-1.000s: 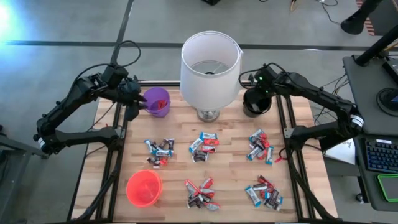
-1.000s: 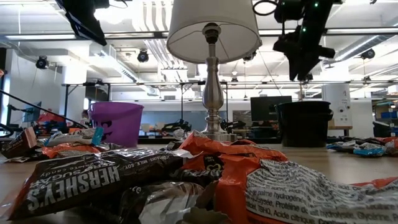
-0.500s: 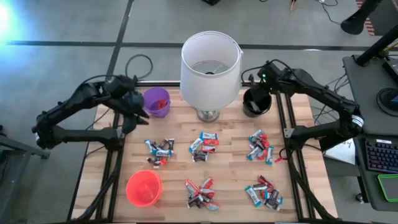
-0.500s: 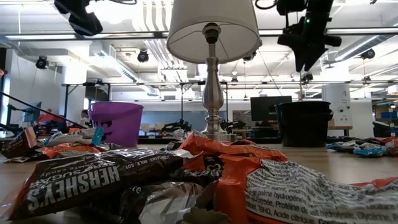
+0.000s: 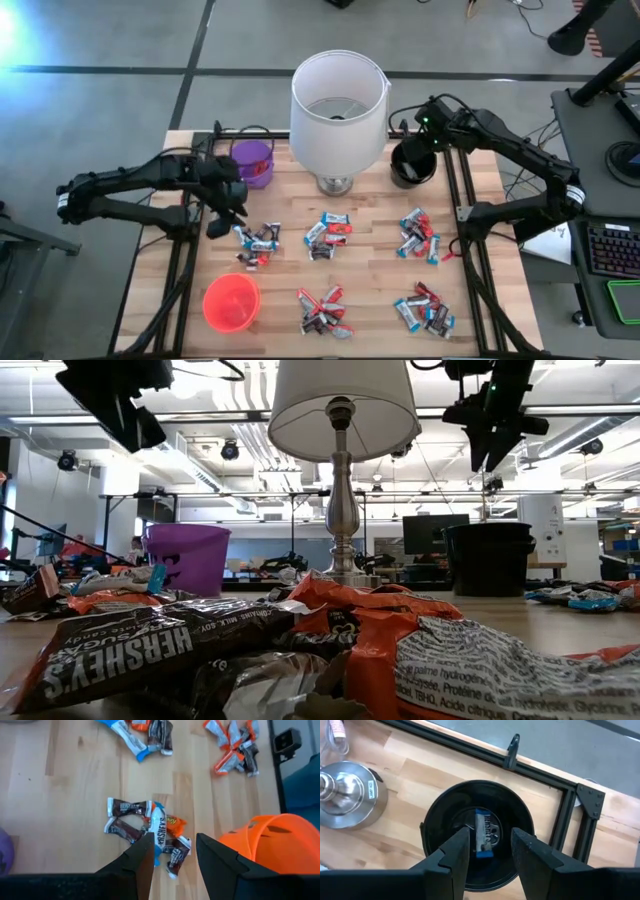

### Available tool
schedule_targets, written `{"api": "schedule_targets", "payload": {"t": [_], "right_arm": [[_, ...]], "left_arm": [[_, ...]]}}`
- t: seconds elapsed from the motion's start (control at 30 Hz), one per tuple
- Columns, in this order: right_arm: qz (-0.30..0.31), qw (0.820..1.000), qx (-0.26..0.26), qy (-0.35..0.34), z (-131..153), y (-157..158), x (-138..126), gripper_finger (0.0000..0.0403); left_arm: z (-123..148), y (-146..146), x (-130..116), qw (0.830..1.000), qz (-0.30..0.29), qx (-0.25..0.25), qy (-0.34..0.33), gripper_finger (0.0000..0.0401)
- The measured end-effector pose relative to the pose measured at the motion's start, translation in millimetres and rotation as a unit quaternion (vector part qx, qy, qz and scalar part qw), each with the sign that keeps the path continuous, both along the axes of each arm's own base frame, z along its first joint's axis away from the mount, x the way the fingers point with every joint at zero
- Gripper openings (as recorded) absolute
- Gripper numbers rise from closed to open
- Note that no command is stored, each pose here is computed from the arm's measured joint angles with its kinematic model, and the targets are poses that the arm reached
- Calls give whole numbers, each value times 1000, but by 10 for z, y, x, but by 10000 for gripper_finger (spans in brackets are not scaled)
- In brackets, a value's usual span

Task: Sort candy
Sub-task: Put the white chocolate into the black bin

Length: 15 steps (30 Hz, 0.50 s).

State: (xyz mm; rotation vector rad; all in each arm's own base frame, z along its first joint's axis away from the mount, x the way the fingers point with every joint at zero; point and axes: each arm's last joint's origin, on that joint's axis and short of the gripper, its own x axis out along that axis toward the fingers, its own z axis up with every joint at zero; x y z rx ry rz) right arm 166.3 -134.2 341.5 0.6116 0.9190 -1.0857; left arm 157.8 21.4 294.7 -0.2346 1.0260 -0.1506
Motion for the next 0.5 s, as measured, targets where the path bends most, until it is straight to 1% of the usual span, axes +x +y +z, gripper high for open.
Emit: {"api": "schedule_targets", "payload": {"t": [0.2, 0.5], "right_arm": [[-3, 1000, 7, -7, -1, 3, 3, 137], [-1, 1000, 10, -9, -2, 5, 4, 137]], "left_arm": [[-85, -37, 149, 1000, -12, -1, 19, 127], [-355, -115, 366, 998, -35, -3, 58, 127]]}}
